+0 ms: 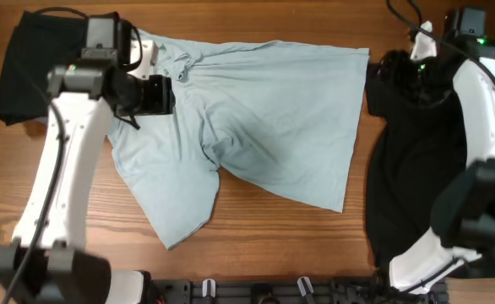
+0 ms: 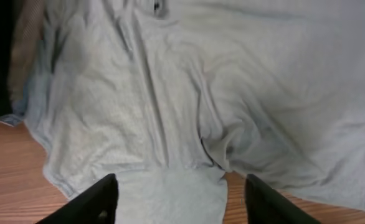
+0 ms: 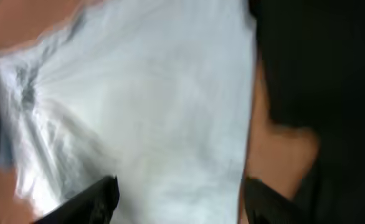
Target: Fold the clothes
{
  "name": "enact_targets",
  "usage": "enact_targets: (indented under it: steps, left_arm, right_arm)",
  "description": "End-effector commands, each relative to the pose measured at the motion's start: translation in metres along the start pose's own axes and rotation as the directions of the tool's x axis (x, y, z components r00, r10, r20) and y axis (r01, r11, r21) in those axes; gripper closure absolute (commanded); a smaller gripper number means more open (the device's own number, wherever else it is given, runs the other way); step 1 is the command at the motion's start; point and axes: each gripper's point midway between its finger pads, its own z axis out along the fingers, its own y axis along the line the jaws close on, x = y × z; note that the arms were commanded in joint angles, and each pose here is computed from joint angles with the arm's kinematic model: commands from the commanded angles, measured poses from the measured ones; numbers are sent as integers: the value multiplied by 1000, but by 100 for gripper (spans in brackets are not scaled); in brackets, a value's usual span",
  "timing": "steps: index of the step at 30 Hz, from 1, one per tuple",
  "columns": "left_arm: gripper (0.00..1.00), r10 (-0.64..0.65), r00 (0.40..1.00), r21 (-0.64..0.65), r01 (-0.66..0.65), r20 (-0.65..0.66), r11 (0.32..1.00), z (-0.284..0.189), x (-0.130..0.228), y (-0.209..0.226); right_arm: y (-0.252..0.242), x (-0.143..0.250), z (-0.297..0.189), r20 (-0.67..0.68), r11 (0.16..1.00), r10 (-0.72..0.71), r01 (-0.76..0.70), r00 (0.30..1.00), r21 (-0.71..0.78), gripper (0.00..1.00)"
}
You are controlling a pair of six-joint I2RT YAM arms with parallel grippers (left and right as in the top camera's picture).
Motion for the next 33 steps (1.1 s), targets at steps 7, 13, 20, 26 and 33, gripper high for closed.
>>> enact_targets:
  steps: [7, 13, 20, 26, 33]
  left_arm:
    - [22, 32, 980, -72, -18, 194, 997, -80, 4, 4]
    - [18, -34, 997, -77, 40, 76, 996, -78, 36, 7]
    - [6, -37, 998, -76, 41, 52, 996, -78, 42, 7]
    - [7, -38, 998, -78, 41, 40, 996, -78, 45, 7]
    - [7, -39, 999, -79, 41, 29, 996, -78, 48, 7]
  right_arm:
    - [19, 80, 13, -185, 936, -6, 70, 983, 345, 28]
    - [-21, 54, 61, -3, 919, 71, -64, 997, 390, 36]
    - [-54, 58, 121, 61, 929, 44, -63, 997, 365, 16]
    - [-64, 49, 153, 138, 942, 38, -82, 990, 326, 31]
    - [-68, -20, 134, 371, 952, 44, -151, 928, 266, 96]
